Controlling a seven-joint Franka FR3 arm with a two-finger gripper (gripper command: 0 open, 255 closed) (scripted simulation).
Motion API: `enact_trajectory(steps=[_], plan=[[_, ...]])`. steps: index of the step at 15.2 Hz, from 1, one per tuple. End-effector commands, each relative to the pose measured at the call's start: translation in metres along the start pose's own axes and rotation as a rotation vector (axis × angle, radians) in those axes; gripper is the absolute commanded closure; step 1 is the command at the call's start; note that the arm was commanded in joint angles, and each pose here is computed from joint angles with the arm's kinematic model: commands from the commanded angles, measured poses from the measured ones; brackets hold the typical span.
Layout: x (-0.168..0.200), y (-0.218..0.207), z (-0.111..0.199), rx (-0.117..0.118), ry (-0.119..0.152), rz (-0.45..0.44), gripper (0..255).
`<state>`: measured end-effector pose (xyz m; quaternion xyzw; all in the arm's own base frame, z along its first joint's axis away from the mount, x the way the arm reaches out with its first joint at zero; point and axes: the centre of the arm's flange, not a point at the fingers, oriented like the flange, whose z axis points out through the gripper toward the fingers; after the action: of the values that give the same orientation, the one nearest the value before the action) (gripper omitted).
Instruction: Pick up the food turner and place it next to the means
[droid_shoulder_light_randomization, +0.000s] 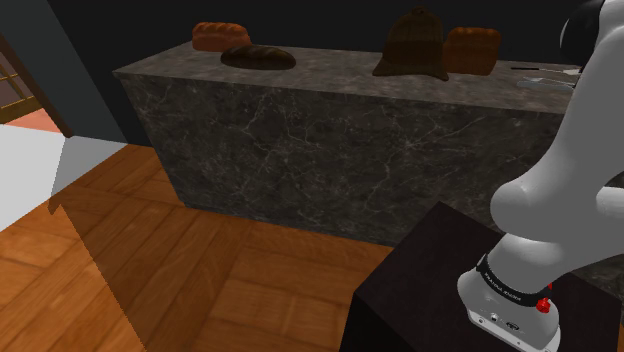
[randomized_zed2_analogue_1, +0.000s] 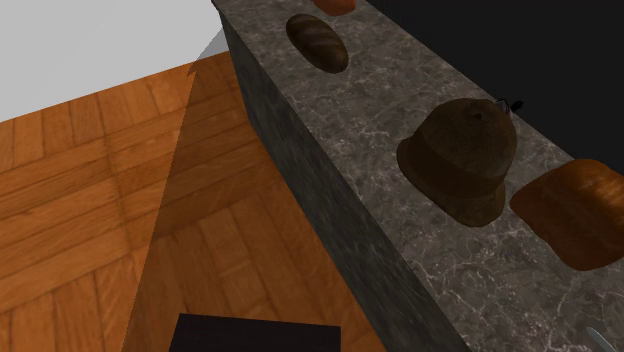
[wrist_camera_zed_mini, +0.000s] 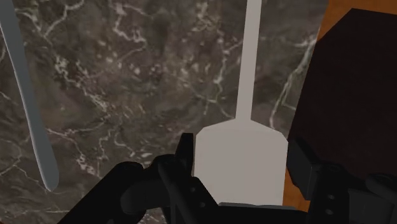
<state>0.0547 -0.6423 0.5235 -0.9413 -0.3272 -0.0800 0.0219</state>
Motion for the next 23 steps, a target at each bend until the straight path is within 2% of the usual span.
enact_trajectory(steps=[1,6,13,14,19,23], plan=[[-0.002,0.000,0.011,0.000,0.000,0.000,255],[-0.006,0.000,0.037,0.000,0.000,0.000,255],[-0.006,0.000,0.037,0.000,0.000,0.000,255],[-0.006,0.000,0.037,0.000,0.000,0.000,0],[-0.006,0.000,0.037,0.000,0.000,0.000,0],[-0.006,0.000,-0.013,0.000,0.000,0.000,0]])
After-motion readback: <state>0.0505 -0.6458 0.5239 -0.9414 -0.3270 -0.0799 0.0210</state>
